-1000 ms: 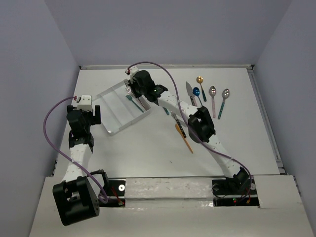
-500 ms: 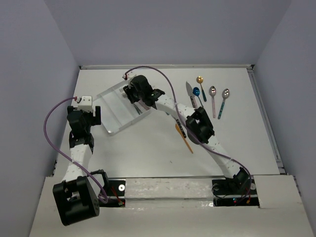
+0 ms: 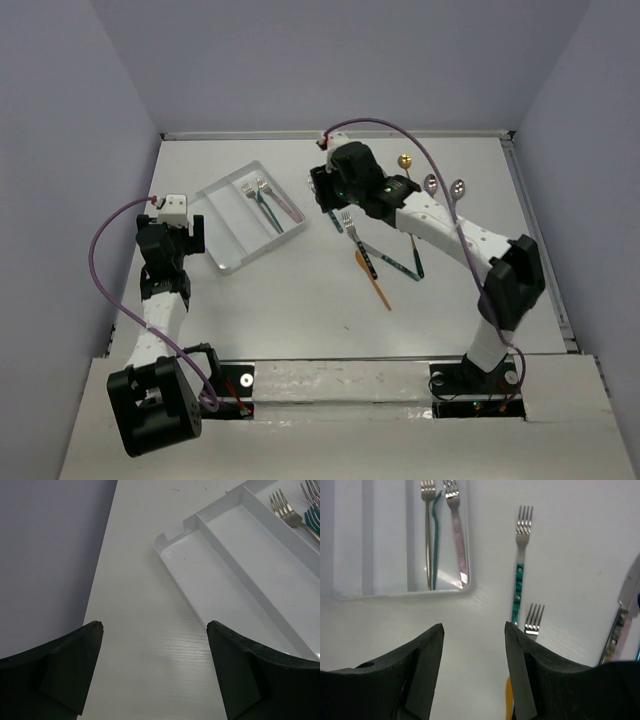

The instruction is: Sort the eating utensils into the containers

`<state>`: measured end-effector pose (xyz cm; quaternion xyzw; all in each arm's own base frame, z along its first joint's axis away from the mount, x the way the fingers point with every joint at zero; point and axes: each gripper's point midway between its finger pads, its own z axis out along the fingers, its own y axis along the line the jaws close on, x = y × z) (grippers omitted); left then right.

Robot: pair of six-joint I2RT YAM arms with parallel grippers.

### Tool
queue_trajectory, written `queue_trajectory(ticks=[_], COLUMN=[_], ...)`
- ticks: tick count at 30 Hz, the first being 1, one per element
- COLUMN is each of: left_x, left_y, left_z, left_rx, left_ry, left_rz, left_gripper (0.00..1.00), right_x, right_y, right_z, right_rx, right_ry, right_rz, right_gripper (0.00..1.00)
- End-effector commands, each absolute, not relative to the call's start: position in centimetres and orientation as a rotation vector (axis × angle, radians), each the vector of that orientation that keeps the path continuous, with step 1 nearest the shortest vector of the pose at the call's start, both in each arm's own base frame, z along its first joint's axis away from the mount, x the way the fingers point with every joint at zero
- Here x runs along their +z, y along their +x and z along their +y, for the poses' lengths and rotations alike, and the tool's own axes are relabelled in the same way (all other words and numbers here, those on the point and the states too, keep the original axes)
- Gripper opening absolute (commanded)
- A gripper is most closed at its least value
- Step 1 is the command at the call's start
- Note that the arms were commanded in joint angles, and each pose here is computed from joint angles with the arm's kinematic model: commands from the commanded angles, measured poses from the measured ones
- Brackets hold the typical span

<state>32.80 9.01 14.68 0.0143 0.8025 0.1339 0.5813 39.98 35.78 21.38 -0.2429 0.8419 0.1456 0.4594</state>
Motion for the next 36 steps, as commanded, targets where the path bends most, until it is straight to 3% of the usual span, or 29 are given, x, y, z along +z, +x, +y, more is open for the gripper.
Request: queue_trajectory(ticks=[1,3,4,7,13,24,27,32,36], left_x=[15.6,15.7,15.7,15.8,15.8,15.7,15.8,15.9,15.8], left_y=[33.1,33.1,33.1,33.0,33.0,33.0,33.0,33.0,33.0], left_z=[9.3,9.3,9.3,9.2,9.3,9.3,9.3,9.3,9.3], left_rx=[0.334,0.336,0.335,0.336,0.338,0.337,0.338,0.338,0.337], left_ry=[0.042,0.041,0.042,0.042,0.036,0.038,0.039,0.041,0.041], left_rz=[1.827,1.826,1.824,1.819,1.820,1.823,1.820,1.818,1.819], left_gripper=[0.99,0.99,0.99,0.99,0.99,0.99,0.99,0.99,0.99], right_x=[13.6,11.8,10.5,10.1,7.5,3.0,2.4,2.4,5.6], right_y=[35.4,34.5,34.1,35.4,37.7,37.4,37.4,37.5,38.6], right_z=[28.2,26.9,26.0,25.4,25.5,24.2,24.1,23.9,24.2], right_rx=[0.310,0.286,0.268,0.267,0.215,0.112,0.098,0.085,0.102], right_ry=[-0.416,-0.388,-0.359,-0.285,-0.285,-0.274,-0.273,-0.272,-0.298], right_rz=[2.402,2.457,2.494,2.510,2.545,2.635,2.646,2.643,2.560], right_gripper=[0.56,0.52,0.43,0.29,0.34,0.33,0.27,0.02,0.00])
